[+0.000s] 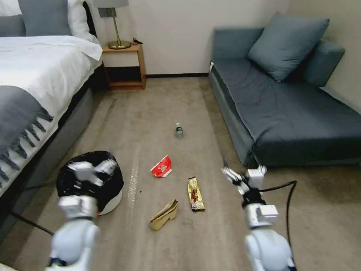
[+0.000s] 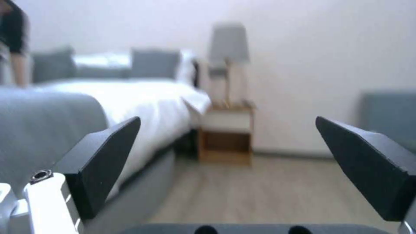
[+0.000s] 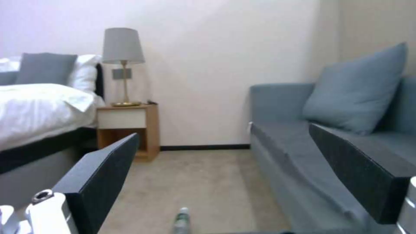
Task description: Pick up the trash bin, then pick up the garbage on the floor and place it into the trash bin.
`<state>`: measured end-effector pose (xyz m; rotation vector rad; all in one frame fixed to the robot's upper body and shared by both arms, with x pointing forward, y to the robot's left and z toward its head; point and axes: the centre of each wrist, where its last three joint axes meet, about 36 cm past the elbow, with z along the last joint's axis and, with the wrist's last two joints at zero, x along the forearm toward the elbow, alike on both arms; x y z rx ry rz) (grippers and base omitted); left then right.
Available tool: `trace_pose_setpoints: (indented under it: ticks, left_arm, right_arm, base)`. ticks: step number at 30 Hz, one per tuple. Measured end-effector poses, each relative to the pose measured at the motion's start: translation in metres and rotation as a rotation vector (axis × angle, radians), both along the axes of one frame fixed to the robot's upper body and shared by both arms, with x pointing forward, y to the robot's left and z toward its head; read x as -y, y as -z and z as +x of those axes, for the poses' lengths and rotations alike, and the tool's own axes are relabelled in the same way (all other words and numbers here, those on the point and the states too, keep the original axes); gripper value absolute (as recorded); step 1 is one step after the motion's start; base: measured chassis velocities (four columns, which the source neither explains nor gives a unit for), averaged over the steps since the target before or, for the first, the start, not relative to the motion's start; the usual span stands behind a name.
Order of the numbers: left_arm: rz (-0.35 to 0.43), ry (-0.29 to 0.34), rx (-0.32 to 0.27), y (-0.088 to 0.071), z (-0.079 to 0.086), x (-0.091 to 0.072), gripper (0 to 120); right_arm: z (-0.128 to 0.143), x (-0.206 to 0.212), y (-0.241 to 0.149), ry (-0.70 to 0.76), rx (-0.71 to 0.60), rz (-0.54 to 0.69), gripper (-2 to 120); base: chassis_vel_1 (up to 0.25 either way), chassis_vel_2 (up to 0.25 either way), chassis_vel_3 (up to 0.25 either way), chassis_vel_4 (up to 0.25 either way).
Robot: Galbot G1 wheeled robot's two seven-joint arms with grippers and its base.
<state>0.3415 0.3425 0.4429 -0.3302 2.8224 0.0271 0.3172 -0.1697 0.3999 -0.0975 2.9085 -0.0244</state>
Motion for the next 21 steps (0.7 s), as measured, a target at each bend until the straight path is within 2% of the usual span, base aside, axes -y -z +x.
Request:
trace_pose_setpoints:
  ticks: [9, 10, 11, 14, 15, 21]
  left_arm:
    - [-0.004, -0.003, 0.010, -0.003, -0.001, -0.003, 100]
    - [0.008, 0.017, -0.023, 0.000, -0.008, -0.002, 100]
    - [0.008, 0.017, -0.023, 0.000, -0.008, -0.002, 100]
    - [0.054, 0.113, -0.196, 0.016, -0.042, 0.005, 100]
    - [0.060, 0.126, -0.219, 0.018, -0.047, 0.006, 100]
    - [0.069, 0.143, -0.244, 0.020, -0.051, 0.008, 100]
  right_arm:
    - [0.001, -0.001, 0.010, 0.006, -0.075, 0.051, 100]
    - [0.001, -0.001, 0.011, 0.008, -0.092, 0.056, 100]
    - [0.001, -0.001, 0.011, 0.008, -0.092, 0.056, 100]
    - [-0.001, 0.002, 0.017, 0.009, -0.138, 0.043, 100]
    - [-0.001, 0.004, 0.019, 0.010, -0.146, 0.038, 100]
    - [-0.002, 0.011, 0.028, 0.023, -0.174, 0.028, 100]
  base:
    - [0.000, 0.000, 0.000, 0.000]
    - [0.000, 0.000, 0.000, 0.000]
    - [0.000, 0.000, 0.000, 0.000]
    - [0.000, 0.000, 0.000, 0.000]
    - [0.000, 0.000, 0.000, 0.000]
    - [0.000, 0.000, 0.000, 0.000]
